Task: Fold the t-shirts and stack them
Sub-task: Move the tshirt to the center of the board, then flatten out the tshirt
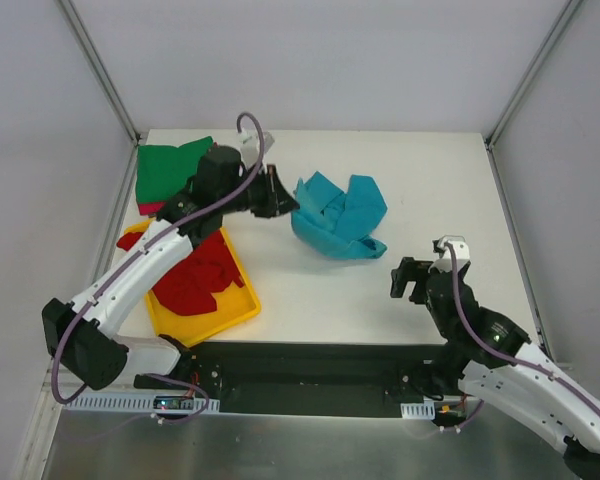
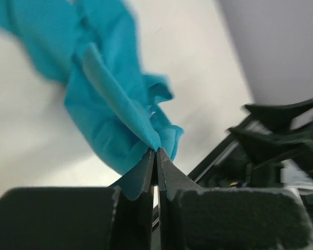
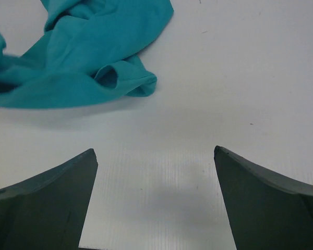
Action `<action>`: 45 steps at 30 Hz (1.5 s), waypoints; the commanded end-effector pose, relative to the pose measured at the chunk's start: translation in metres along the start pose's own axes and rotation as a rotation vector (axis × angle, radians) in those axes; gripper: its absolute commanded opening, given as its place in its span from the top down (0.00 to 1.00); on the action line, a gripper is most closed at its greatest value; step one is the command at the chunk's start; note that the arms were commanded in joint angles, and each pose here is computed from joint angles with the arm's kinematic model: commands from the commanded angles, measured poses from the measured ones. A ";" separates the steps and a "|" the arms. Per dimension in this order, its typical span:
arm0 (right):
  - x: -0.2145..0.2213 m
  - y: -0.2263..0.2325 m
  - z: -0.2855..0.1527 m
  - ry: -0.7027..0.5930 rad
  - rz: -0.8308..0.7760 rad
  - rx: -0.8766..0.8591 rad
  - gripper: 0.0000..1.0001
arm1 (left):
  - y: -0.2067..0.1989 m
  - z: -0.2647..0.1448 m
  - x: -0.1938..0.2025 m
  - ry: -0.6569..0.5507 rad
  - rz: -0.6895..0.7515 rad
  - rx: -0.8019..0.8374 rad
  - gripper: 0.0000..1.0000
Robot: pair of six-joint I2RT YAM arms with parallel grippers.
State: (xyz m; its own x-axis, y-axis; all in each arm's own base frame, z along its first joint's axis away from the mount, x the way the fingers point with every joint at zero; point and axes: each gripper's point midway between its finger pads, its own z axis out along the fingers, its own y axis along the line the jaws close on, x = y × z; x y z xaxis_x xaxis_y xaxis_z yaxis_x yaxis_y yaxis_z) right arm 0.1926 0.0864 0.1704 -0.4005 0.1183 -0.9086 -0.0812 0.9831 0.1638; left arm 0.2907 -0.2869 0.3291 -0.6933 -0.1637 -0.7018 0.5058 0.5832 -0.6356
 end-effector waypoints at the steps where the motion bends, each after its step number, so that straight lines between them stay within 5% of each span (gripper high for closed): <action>1: -0.001 -0.008 0.009 0.041 -0.069 0.101 0.04 | 0.075 -0.016 0.051 -0.038 0.043 -0.240 1.00; 5: 0.005 0.005 0.024 0.178 -0.082 0.103 0.04 | 0.129 -0.022 0.107 0.025 -0.039 -0.398 1.00; 15: -0.042 0.024 0.139 0.370 0.125 0.051 0.04 | 0.147 -0.011 0.138 0.111 -0.086 -0.414 1.00; 20: -0.063 0.021 0.224 0.417 0.027 0.079 0.02 | 0.152 -0.019 0.144 0.100 -0.078 -0.431 1.00; 25: -0.037 0.016 0.315 0.556 -0.085 0.103 0.03 | 0.159 -0.026 0.149 0.086 -0.065 -0.461 1.00; 33: -0.009 -0.002 0.361 0.681 -0.151 0.181 0.10 | 0.157 -0.029 0.148 0.077 -0.059 -0.452 1.00; 40: -0.009 -0.001 0.342 0.676 -0.135 0.171 0.81 | 0.161 -0.031 0.141 0.044 -0.046 -0.483 1.00; 43: -0.041 0.002 0.324 0.614 -0.134 0.167 0.98 | 0.156 -0.036 0.126 -0.001 -0.025 -0.492 1.00; 45: -0.073 0.002 0.304 0.542 -0.131 0.174 0.99 | 0.150 -0.043 0.109 -0.052 -0.012 -0.502 1.00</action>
State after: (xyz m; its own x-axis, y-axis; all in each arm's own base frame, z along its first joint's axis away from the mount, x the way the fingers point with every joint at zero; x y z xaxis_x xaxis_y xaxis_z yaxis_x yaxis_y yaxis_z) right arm 0.5067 0.1339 0.0320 -0.8853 -0.0624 -0.4609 -0.0496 0.9980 -0.0398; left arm 0.2529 -0.1911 0.1292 -0.7646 -0.1619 -0.6238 0.1686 0.8840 -0.4360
